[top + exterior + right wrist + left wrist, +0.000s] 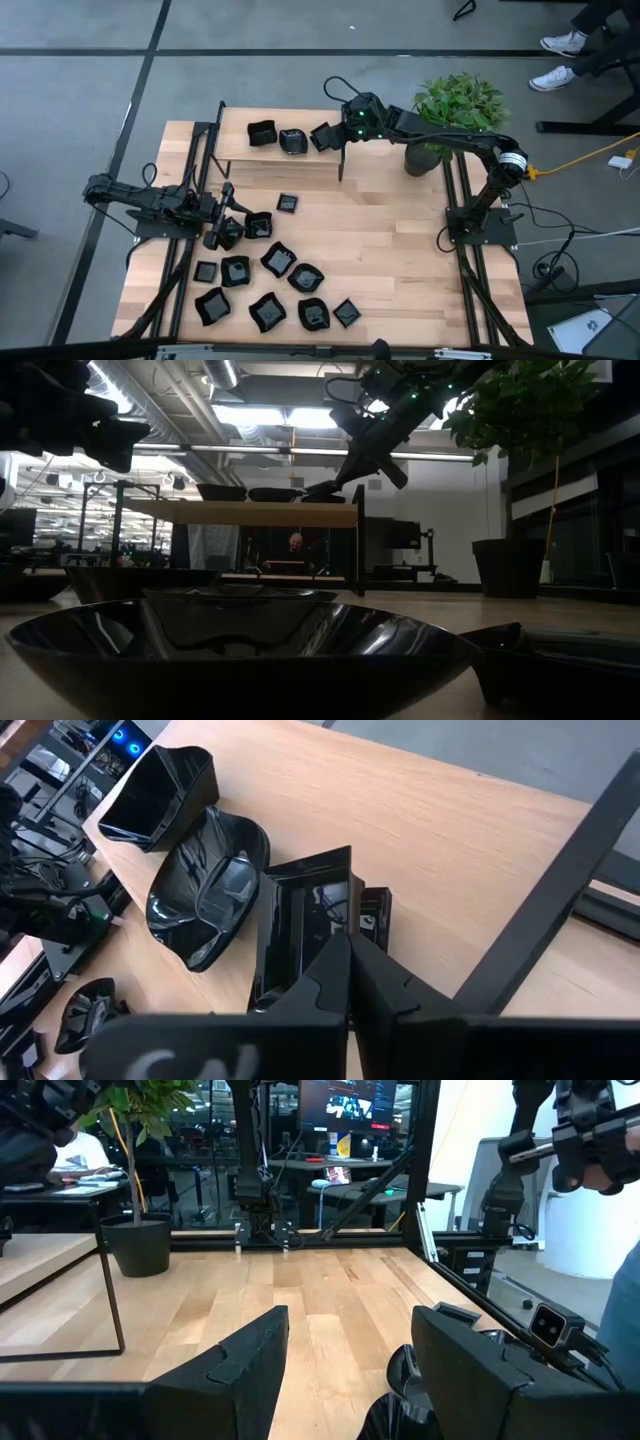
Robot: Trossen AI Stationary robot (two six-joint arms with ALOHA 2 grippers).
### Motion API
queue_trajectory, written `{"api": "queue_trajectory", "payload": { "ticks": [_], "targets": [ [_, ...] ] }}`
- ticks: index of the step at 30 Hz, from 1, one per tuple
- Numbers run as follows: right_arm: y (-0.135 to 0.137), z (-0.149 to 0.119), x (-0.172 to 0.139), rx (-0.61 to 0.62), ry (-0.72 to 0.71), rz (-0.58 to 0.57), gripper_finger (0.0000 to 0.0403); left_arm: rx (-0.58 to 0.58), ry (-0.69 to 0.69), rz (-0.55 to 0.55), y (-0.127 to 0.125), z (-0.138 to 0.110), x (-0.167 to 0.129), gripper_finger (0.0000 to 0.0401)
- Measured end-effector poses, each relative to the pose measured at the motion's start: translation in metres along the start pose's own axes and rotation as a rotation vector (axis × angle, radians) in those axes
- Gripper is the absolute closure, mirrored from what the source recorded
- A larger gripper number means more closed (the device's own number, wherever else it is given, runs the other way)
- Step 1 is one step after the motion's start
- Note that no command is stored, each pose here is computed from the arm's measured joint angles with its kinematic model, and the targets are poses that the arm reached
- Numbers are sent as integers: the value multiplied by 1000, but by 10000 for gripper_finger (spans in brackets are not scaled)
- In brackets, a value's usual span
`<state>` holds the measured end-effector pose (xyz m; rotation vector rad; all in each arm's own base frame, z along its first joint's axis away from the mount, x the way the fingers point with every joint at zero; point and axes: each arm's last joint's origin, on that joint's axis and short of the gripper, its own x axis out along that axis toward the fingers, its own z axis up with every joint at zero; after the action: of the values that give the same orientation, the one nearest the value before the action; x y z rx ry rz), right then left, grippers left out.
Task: Pick & Place Mini shaped plates
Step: Stack the square plate on top of the square plates on the shelf
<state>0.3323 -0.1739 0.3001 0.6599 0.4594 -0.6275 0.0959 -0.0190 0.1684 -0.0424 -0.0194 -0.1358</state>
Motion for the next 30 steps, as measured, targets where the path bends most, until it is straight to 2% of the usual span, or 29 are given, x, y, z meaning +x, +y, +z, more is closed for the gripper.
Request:
{"api": "queue_trajectory", "payload": {
  "ticks": [19, 30],
  "targets": [
    [-1, -4, 8, 10, 35, 22, 393, 0, 0, 0, 0, 0, 0, 193],
    [0, -4, 8, 0, 62, 67, 310, 0, 0, 1, 0, 0, 0, 193]
  ]
}}
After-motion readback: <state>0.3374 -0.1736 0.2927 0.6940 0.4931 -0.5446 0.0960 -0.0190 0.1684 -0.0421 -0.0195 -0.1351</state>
